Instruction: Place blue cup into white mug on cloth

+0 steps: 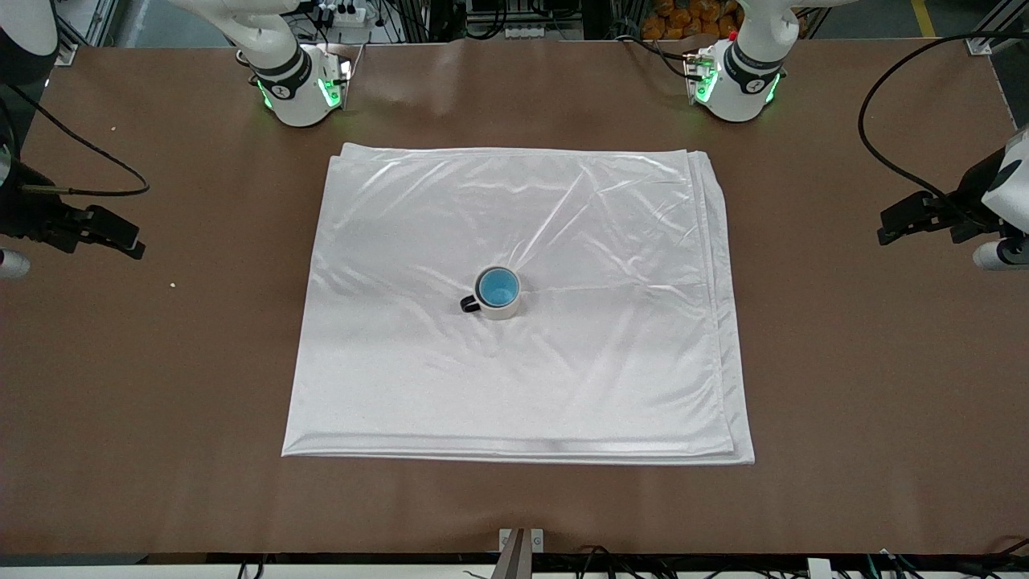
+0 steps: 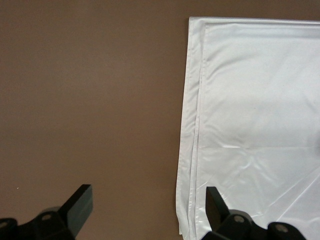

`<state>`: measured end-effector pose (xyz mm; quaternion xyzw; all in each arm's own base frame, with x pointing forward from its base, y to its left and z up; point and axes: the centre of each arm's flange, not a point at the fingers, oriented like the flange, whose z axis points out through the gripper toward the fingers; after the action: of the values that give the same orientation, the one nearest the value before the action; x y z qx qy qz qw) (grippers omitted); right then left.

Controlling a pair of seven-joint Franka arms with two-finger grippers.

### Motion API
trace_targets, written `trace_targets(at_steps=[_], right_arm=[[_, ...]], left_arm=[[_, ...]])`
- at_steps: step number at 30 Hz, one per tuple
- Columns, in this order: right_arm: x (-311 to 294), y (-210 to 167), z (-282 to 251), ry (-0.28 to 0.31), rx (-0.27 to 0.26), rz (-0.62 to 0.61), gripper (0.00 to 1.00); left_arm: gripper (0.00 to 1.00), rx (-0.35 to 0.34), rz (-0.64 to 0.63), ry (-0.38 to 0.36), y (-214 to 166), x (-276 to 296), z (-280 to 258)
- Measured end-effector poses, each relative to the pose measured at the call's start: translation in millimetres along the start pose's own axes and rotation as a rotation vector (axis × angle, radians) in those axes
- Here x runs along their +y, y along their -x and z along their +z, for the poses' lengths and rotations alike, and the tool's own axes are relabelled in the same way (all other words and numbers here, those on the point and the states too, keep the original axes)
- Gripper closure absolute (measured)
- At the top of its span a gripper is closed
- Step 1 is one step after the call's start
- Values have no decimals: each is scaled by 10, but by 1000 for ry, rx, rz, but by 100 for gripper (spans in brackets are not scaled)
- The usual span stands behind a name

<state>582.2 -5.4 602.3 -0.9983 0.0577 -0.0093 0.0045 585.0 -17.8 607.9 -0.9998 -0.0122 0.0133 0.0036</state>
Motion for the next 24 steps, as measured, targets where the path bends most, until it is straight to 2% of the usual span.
trace_targets(at_steps=[24], right_arm=[[73, -19, 25, 0, -4, 12, 0]], left_arm=[[0, 0, 2, 0, 1, 12, 0]])
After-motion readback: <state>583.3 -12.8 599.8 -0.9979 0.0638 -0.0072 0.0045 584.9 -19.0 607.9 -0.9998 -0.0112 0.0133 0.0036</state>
